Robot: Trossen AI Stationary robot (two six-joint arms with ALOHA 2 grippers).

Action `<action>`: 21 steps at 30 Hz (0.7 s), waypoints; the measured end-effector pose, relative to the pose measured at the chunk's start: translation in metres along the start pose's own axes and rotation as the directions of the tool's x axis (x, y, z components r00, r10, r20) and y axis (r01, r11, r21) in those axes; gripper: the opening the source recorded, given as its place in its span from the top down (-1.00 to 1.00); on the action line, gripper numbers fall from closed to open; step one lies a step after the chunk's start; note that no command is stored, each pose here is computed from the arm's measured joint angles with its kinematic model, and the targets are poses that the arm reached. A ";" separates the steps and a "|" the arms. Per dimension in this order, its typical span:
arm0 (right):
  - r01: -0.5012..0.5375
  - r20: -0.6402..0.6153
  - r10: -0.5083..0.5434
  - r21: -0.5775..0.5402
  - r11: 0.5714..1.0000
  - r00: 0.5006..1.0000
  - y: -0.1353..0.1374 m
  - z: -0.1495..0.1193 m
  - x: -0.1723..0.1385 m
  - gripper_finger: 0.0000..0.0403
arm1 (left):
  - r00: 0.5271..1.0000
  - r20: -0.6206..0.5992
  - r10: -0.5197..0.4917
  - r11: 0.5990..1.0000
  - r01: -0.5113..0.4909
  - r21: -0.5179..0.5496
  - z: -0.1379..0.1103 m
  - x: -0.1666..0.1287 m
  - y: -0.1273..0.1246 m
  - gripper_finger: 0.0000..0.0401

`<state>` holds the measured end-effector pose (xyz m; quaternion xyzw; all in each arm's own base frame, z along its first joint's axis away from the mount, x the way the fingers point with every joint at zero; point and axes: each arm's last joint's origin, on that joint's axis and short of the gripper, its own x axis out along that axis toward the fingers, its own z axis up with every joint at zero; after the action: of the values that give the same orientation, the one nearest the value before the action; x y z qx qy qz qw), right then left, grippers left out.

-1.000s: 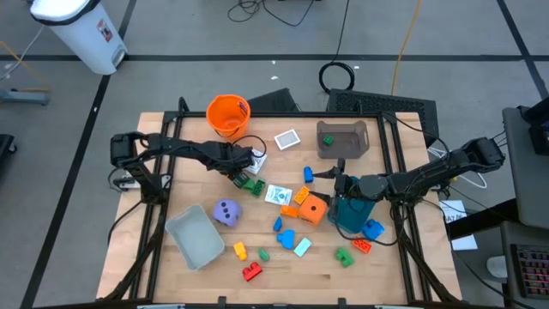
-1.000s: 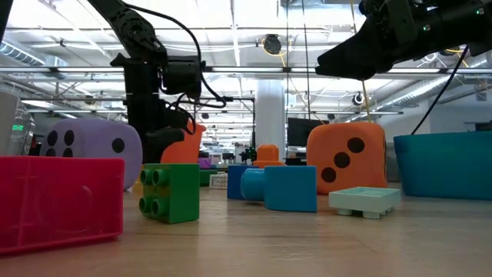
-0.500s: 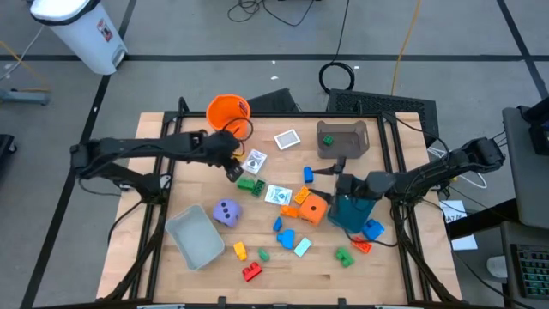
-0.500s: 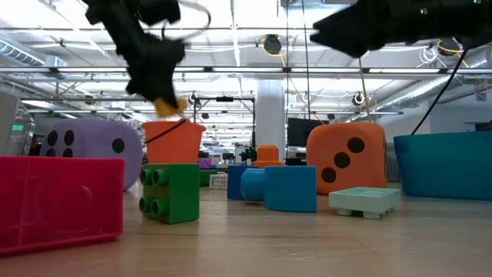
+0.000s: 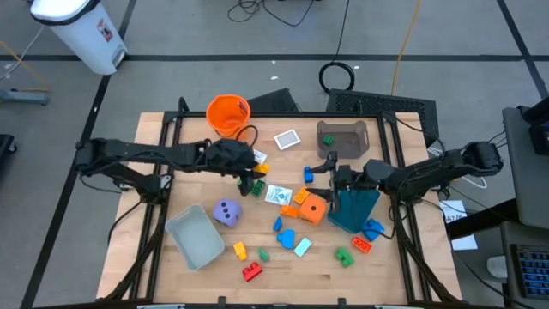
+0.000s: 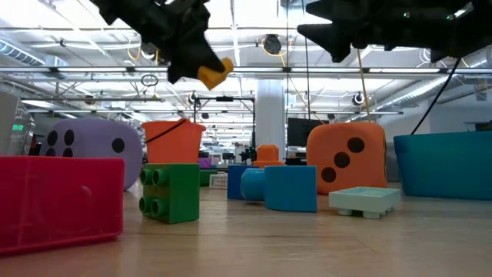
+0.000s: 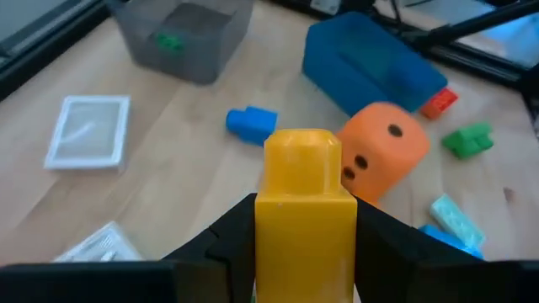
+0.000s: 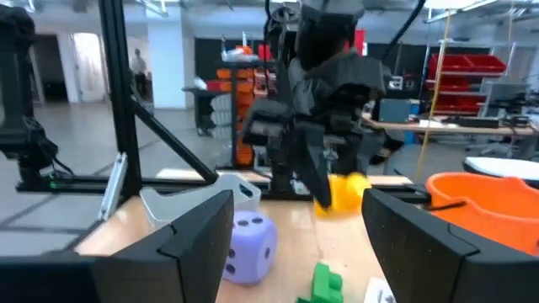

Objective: Pick & Place Toys
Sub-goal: Put the yellow game piece into the black bin

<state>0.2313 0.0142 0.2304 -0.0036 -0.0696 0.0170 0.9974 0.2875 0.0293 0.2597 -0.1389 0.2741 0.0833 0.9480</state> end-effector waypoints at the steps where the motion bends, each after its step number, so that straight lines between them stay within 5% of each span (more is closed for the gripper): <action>1: -0.002 0.003 0.002 0.011 1.000 1.000 -0.001 -0.002 0.002 -0.26 | 1.000 0.006 -0.008 1.000 0.008 0.007 0.000 0.005 -0.001 0.22; 21: 0.000 0.044 -0.004 0.089 0.996 0.999 -0.008 -0.032 0.038 -0.26 | 0.990 -0.048 -0.131 0.965 0.139 0.223 0.043 0.068 -0.044 0.23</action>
<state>0.2737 0.0072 0.2043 0.0414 -0.0907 0.0192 0.9948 0.3765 0.0065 0.2671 -0.0501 0.2872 -0.0154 0.9564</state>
